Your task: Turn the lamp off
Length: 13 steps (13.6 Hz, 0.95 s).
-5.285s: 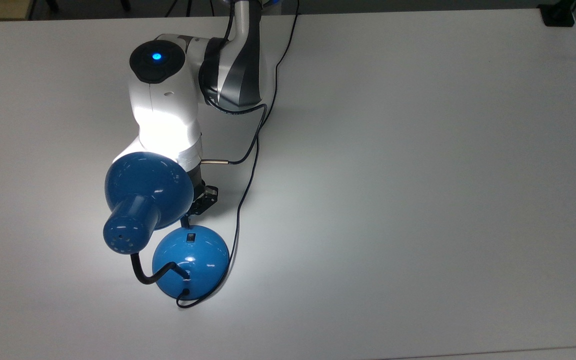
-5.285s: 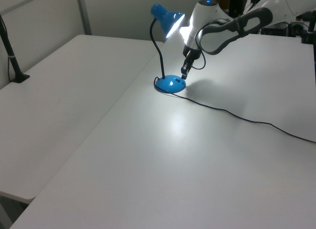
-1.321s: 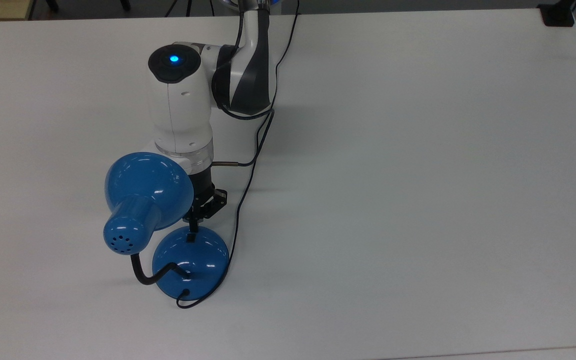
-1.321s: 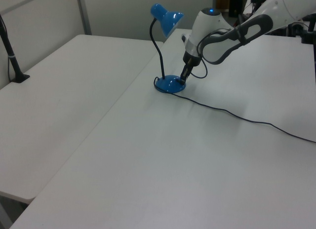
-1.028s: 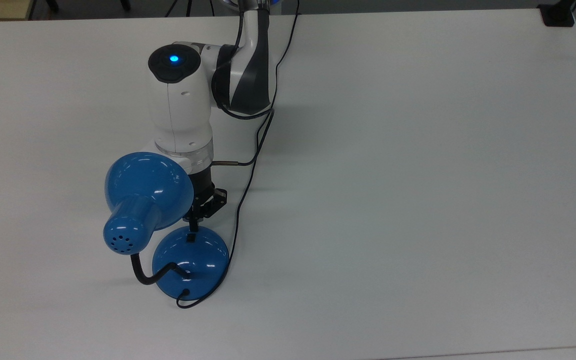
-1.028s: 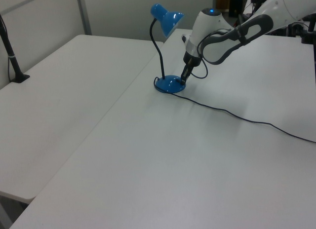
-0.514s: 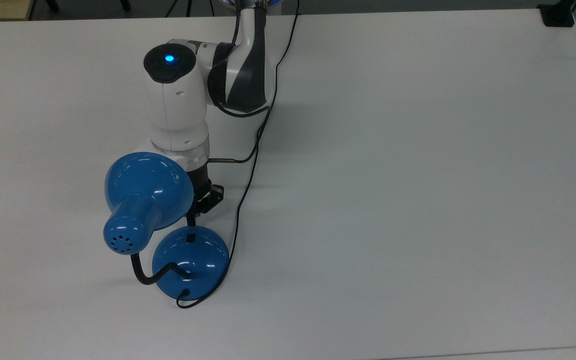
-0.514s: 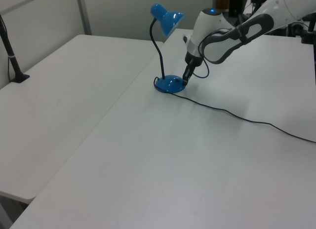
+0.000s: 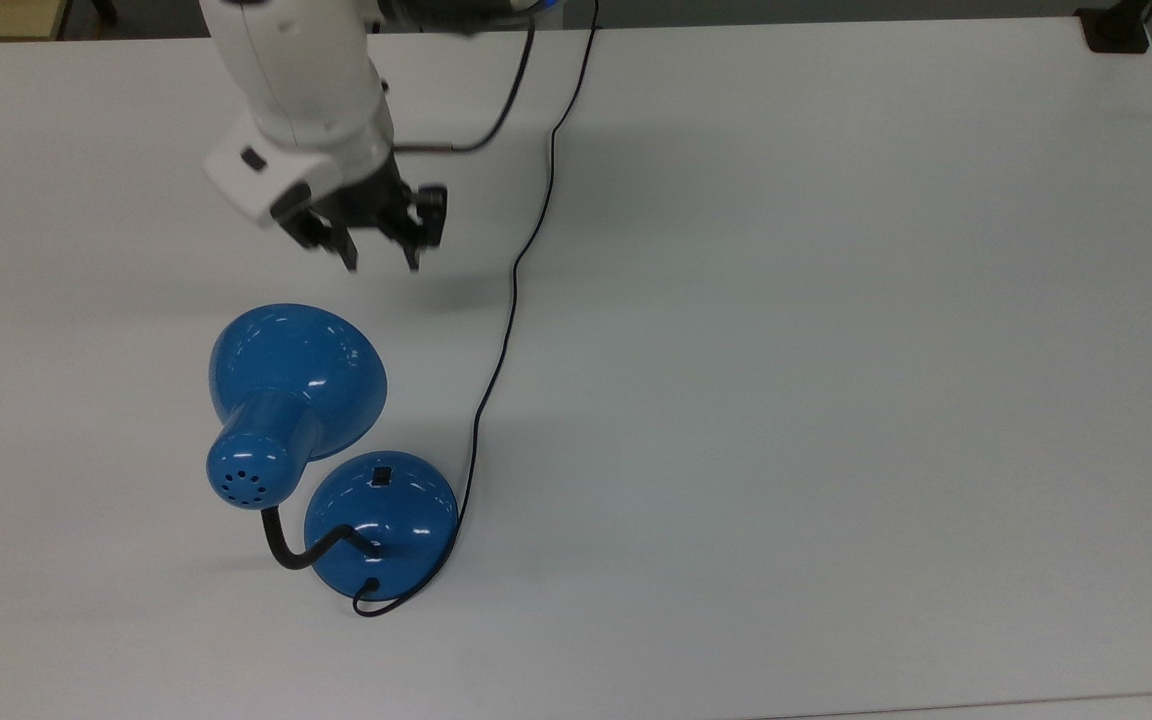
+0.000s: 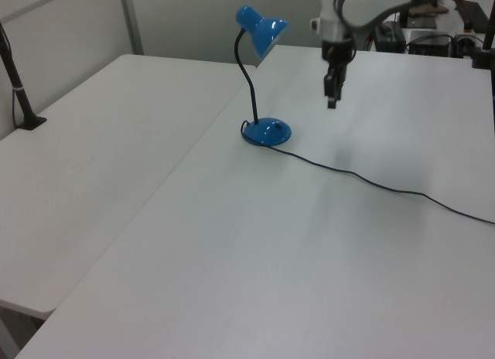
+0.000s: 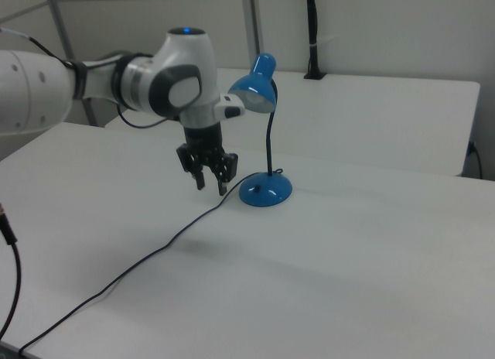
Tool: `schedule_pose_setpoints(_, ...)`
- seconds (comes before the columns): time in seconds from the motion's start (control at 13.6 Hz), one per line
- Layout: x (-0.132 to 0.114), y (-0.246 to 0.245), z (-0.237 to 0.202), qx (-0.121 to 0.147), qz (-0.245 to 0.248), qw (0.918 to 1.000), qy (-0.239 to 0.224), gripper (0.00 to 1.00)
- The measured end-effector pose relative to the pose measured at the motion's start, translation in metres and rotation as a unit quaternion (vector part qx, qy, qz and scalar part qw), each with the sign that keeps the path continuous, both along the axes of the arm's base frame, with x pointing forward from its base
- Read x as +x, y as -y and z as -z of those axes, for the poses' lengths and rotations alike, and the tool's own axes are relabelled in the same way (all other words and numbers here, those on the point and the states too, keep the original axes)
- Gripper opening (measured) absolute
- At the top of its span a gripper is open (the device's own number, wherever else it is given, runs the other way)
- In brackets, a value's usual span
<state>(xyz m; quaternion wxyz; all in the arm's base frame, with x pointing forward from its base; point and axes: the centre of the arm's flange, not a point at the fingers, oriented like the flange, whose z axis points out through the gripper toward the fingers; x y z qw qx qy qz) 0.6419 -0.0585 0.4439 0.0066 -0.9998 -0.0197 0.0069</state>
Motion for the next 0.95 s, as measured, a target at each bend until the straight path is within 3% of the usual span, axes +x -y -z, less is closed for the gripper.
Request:
schedule_pose_setpoints(0.15,-0.017,0.003,-0.027,-0.012,-0.005,0.9998,-0.014,0.75)
schedule_pose_setpoints(0.22,-0.027,0.004,-0.043,-0.018,-0.008,0.9997,-0.017,0.91)
schedule_pose_setpoints(0.29,-0.036,0.004,-0.057,-0.019,-0.008,0.9997,-0.015,1.0)
schedule_pose_setpoints(0.66,-0.071,0.003,-0.103,-0.01,-0.008,0.9997,-0.021,1.0)
schedule_pose_setpoints(0.95,-0.079,0.003,-0.105,-0.008,-0.008,0.9994,-0.034,1.0)
